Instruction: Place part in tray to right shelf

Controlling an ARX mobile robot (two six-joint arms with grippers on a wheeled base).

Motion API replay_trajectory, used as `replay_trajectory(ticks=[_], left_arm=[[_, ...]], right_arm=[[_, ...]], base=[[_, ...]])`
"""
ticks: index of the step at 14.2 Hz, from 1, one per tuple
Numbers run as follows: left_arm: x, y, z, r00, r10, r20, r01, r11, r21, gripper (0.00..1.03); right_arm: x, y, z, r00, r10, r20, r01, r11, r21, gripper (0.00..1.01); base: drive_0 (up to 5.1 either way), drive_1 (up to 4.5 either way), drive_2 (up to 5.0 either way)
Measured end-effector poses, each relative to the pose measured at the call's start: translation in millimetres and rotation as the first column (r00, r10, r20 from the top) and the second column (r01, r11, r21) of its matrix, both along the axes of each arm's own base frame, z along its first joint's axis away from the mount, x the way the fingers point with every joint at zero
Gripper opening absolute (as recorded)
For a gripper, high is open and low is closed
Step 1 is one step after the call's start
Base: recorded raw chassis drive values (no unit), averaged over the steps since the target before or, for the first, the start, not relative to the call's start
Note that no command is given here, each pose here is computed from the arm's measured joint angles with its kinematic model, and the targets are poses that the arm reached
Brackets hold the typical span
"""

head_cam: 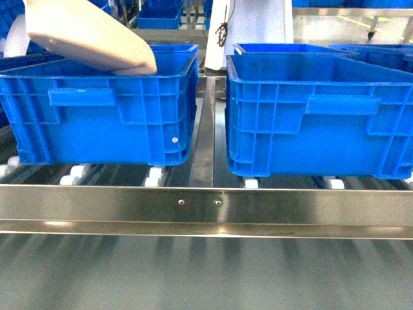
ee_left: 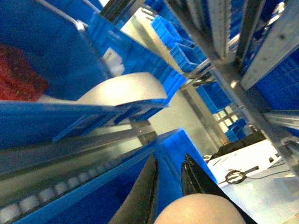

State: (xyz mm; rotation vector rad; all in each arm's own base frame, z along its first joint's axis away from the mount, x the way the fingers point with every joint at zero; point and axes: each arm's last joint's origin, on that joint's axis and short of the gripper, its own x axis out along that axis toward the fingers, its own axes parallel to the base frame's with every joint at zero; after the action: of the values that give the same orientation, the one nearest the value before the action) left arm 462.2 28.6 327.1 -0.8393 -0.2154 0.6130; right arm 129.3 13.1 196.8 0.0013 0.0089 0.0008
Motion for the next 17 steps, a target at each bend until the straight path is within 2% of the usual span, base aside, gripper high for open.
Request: replay_trajectory(ticks=[1,2,4,5,6,7,8,9,10,11,12,13,14,15,16,17], left_arm=[[2.5,-3.1,12.5,1.000,0.005,0.001,-0.005,0.9985,0.055,0.12],[14.5,-3.1,20.6,1.000,0.026,0.009,-0.026,0.9952,0.095,0.12],[22.5,-1.2,12.7,1.000,0.001,-0.021,0.001,0.9935,0.113,0.12],[21.0,0.4,10.2,0.999,-0.032,-0.006,0.032,0.9940,0.104,0.12],[12.1,0.1,7.1,0.995,-0.096,0.013,0.095,0.9932,0.068,0.12],[-3.0,-1.6,2.9,0.978,-0.197,0.065,0.197,0.9804,0.012,0.12],[-20.9,-4.6,-0.6,0.952,-0.275,0.136,0.284,0.9574,-0.053,0.12],[-46.1,-8.0,-5.8,0.912,-0.340,0.231,0.372,0.9213,-0.113,0.12],[-70.8,-11.7,-9.6,0.870,-0.383,0.311,0.442,0.8842,-0.150,0.12],[-96.7,-15.9,-13.6,0.821,-0.418,0.389,0.508,0.8458,-0.162,0.12],[-121.6,-22.8,-17.8,0.786,-0.440,0.434,0.550,0.8185,-0.167,0.12],[-140.3,-28.4,-23.2,0.783,-0.455,0.425,0.564,0.8073,-0.174,0.12],[-143.1,-30.8,-25.4,0.792,-0.489,0.365,0.574,0.8012,-0.171,0.12],[-151.9,-30.5,-36.1,0.804,-0.573,0.157,0.587,0.8068,-0.064,0.12],[-171.4,-29.9,-57.0,0.806,-0.589,-0.048,0.589,0.7947,0.145,0.12],[-187.4,-29.4,-71.5,0.804,-0.560,-0.199,0.593,0.7318,0.336,0.12]], right_arm=[[0.0,0.0,0.0,1.000,0.000,0.000,0.000,1.0000,0.000,0.98],[0.0,0.0,0.0,1.000,0.000,0.000,0.000,1.0000,0.000,0.98],[0.0,0.0,0.0,1.000,0.000,0.000,0.000,1.0000,0.000,0.98],[0.0,0.0,0.0,1.000,0.000,0.000,0.000,1.0000,0.000,0.98],[0.0,0.0,0.0,1.000,0.000,0.000,0.000,1.0000,0.000,0.98],[0.0,0.0,0.0,1.000,0.000,0.000,0.000,1.0000,0.000,0.98],[0.0,0.0,0.0,1.000,0.000,0.000,0.000,1.0000,0.000,0.98],[0.0,0.0,0.0,1.000,0.000,0.000,0.000,1.0000,0.000,0.98],[0.0,0.0,0.0,1.000,0.000,0.000,0.000,1.0000,0.000,0.98],[0.0,0.0,0.0,1.000,0.000,0.000,0.000,1.0000,0.000,0.98],[0.0,0.0,0.0,1.000,0.000,0.000,0.000,1.0000,0.000,0.98],[0.0,0.0,0.0,1.000,0.000,0.000,0.000,1.0000,0.000,0.98],[0.0,0.0,0.0,1.000,0.000,0.000,0.000,1.0000,0.000,0.98],[0.0,0.0,-0.1,1.000,0.000,-0.001,0.000,1.0000,0.000,0.98],[0.0,0.0,-0.1,1.000,0.000,-0.001,0.000,1.0000,0.000,0.98],[0.0,0.0,0.0,1.000,0.000,0.000,0.000,1.0000,0.000,0.98]], base=[[0.0,0.00,0.0],[0.0,0.00,0.0],[0.0,0.00,0.0],[0.0,0.00,0.0],[0.0,0.00,0.0],[0.0,0.00,0.0],[0.0,0.00,0.0],[0.0,0.00,0.0],[0.0,0.00,0.0],[0.0,0.00,0.0],[0.0,0.00,0.0],[0.0,0.00,0.0],[0.0,0.00,0.0],[0.0,0.00,0.0],[0.0,0.00,0.0],[0.0,0.00,0.0]])
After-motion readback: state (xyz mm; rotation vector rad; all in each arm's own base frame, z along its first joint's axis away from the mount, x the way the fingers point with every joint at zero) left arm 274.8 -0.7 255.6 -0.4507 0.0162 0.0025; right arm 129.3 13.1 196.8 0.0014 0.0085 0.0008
